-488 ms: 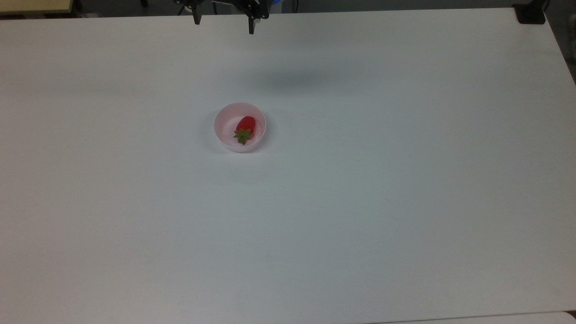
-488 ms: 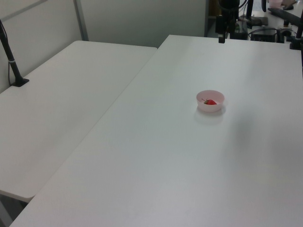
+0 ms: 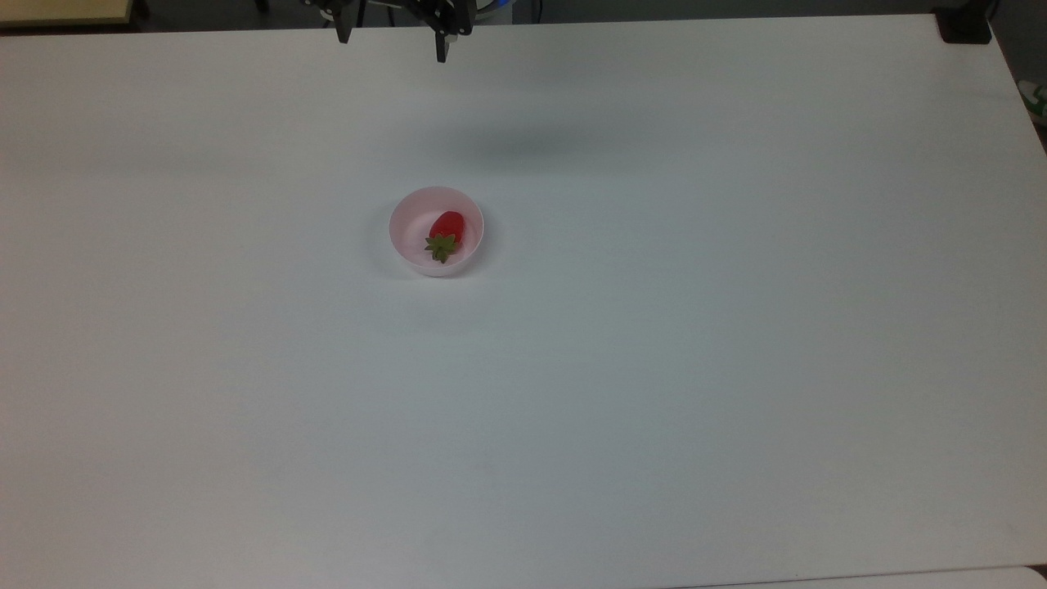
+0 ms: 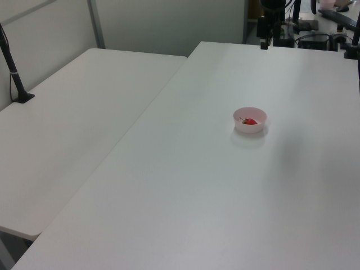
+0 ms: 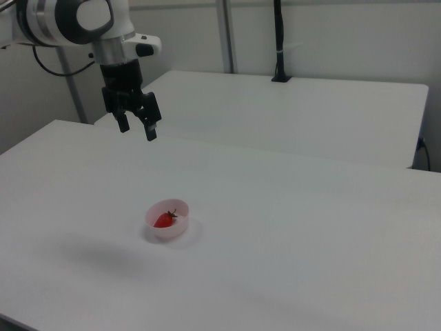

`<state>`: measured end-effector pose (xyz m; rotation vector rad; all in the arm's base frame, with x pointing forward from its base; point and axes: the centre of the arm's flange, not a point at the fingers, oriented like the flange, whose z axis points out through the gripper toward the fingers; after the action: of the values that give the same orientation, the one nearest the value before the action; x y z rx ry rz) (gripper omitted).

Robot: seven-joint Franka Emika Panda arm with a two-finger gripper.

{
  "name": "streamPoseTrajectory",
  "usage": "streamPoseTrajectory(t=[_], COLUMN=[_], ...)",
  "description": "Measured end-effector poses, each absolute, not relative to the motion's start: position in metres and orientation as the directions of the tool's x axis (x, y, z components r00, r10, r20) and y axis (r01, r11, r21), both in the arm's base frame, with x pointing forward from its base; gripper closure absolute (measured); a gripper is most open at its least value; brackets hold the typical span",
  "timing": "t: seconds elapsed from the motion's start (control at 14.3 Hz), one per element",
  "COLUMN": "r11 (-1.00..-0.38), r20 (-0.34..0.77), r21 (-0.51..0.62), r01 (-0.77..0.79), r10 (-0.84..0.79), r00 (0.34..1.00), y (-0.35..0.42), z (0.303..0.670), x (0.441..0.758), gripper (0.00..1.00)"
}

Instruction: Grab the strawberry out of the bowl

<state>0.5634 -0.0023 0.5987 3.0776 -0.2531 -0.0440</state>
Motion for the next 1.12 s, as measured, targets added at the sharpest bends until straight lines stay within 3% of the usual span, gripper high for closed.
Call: streamPoseTrajectory(t=[0.49, 0.84, 0.91, 1.05, 1.12], r11=[-0.997, -0.998, -0.998, -0.999, -0.999], r20=[-0.052, -0.111, -0.127, -0.141, -0.146], r21=[0.054, 0.054, 0.054, 0.054, 0.054], r01=[-0.05, -0.014, -0.01, -0.004, 0.001], r10=[-0.053, -0.02, -0.017, -0.011, -0.007], r00=[0.997, 0.994, 0.992, 0.99, 0.989], y=[-0.002, -0.011, -0.013, -0.011, -0.009], z=[0.587, 0.551, 0.539, 0.515, 0.504], x=[0.567, 0.582, 0.586, 0.596, 0.6], gripper=[0.0, 0.03, 0.05, 0.26, 0.28])
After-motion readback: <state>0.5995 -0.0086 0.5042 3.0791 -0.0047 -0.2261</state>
